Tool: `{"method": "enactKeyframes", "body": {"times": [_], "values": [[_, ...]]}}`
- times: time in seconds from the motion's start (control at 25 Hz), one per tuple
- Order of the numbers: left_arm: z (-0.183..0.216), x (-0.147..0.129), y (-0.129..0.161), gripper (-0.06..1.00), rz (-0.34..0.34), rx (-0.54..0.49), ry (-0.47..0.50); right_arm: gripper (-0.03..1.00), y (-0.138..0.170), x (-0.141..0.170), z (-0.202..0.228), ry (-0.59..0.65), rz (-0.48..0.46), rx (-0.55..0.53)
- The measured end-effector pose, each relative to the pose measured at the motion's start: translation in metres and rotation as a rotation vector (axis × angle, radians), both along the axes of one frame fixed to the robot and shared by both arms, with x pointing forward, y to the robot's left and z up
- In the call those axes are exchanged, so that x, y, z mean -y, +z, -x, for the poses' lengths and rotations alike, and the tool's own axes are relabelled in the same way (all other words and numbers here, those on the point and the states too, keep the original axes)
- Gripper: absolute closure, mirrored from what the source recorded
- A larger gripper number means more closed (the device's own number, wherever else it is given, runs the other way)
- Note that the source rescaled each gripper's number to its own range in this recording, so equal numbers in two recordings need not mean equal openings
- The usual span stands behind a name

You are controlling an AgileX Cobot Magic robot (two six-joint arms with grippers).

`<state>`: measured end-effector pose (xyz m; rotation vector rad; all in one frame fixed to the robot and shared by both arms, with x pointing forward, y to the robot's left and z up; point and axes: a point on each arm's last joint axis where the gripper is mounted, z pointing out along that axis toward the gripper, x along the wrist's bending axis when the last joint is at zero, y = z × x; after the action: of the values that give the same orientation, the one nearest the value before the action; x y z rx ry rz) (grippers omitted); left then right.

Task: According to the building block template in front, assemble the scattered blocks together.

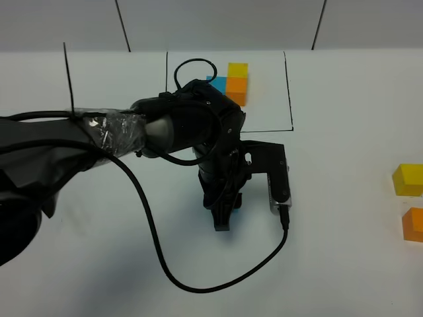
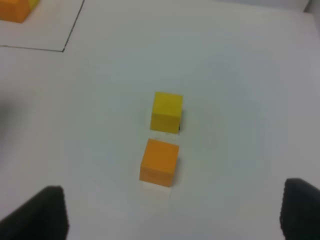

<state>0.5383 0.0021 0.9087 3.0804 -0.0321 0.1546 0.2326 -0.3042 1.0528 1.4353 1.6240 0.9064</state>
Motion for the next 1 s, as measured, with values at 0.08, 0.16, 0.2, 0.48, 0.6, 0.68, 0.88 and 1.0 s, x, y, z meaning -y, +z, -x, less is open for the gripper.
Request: {"method": "enactKeyframes", "body": {"times": [0.08,0.16,0.2,0.48,0.6,0.68,0.88,1.0], "values": [[-0.001,0.002,-0.006,0.93,-0.004,-0.012,-0.01,0.24,0.0,0.0,0.0,0.0,0.0,0.0],[-0.001,0.003,-0.01,0.93,-0.004,-0.025,-0.011,0.24,0.0,0.0,0.0,0.0,0.0,0.0],[-0.001,0.004,-0.011,0.93,0.0,-0.029,-0.012,0.24,0.0,0.0,0.0,0.0,0.0,0.0],[0.001,0.006,-0.009,0.91,0.003,-0.049,-0.007,0.24,0.0,0.0,0.0,0.0,0.0,0.0],[0.001,0.005,-0.008,0.57,-0.006,-0.047,-0.009,0.24,0.0,0.0,0.0,0.0,0.0,0.0],[0.001,0.003,-0.004,0.24,-0.03,-0.035,-0.02,0.24,0.0,0.0,0.0,0.0,0.0,0.0],[0.002,-0.01,0.043,-0.06,-0.073,0.07,0.013,0.24,0.0,0.0,0.0,0.0,0.0,0.0],[0.007,-0.03,0.09,-0.03,-0.135,0.151,0.066,0.24,0.0,0.0,0.0,0.0,0.0,0.0]]}}
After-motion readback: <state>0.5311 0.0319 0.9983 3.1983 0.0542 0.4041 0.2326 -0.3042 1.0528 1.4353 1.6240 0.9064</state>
